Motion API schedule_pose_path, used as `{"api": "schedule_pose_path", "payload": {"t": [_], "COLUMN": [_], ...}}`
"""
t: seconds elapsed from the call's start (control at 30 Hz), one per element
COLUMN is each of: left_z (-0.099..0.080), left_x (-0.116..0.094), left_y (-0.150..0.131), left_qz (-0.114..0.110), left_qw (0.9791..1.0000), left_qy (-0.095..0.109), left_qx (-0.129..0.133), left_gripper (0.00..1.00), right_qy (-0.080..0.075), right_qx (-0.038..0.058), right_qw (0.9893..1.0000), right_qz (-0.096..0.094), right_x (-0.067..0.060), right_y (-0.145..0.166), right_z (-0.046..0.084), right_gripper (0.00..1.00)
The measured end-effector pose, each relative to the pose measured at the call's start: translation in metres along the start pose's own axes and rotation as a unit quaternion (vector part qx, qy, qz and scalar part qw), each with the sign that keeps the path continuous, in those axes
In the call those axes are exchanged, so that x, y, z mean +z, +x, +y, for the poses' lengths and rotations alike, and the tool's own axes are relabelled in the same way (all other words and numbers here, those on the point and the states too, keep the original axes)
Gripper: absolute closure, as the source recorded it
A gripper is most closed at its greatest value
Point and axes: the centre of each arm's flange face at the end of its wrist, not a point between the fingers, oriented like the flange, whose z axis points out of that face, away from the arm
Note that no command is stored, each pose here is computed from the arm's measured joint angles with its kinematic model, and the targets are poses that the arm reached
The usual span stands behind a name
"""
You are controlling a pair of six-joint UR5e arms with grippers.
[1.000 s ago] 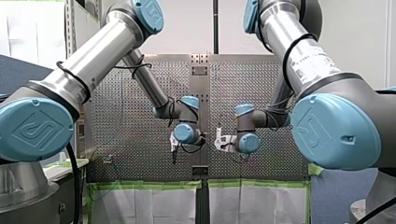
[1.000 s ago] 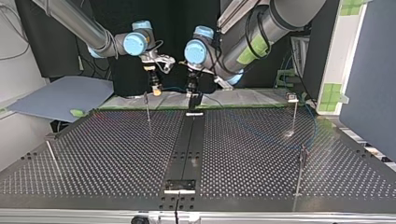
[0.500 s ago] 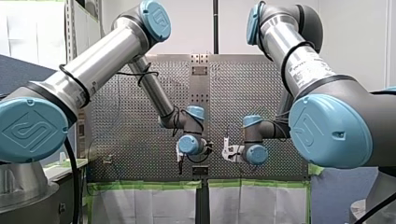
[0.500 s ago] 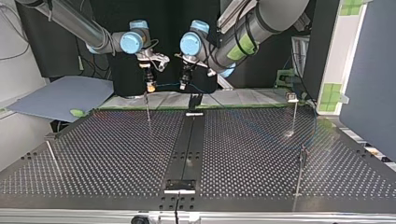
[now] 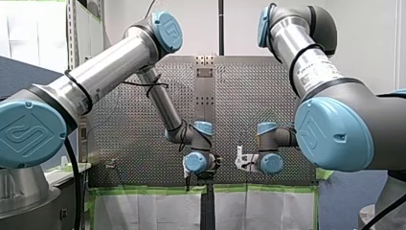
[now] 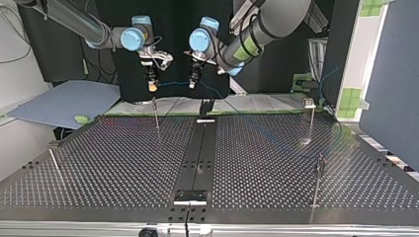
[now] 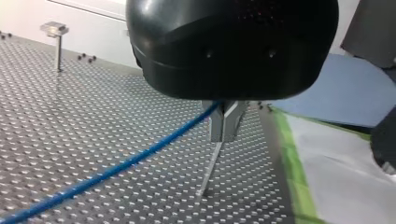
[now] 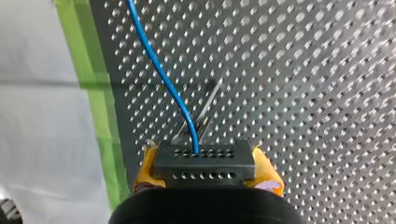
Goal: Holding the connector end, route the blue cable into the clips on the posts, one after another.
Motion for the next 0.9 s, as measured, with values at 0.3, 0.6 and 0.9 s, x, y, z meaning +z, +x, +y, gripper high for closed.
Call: {"api": "schedule_pose_path", "payload": {"t": [0.3,0.6,0.9], "left_z": [-0.013,-0.035,-0.056], "left_x": [0.002,0.007,0.019], "left_y": [0.016,0.028,0.042], "left_qz": [0.000,0.005,0.001], "left_qw": [1.0000,1.0000,0.9999], "left_qy": [0.004,0.006,-0.006], "left_qx": [-0.006,-0.007,-0.011], "left_gripper": [0.98,0.98,0.98], "right_qy": [-0.007,0.003,-0.003], "right_qx": [0.0019,0.0054,0.0053], "right_qw": [1.0000,1.0000,1.0000], "right_qz": [0.000,0.001,0.002], "right_x": [-0.004,0.000,0.006], "right_y": [-0.007,-0.025,-0.026], "right_z": [0.017,0.035,0.067], "right_gripper": [1.00,1.00,1.00]}}
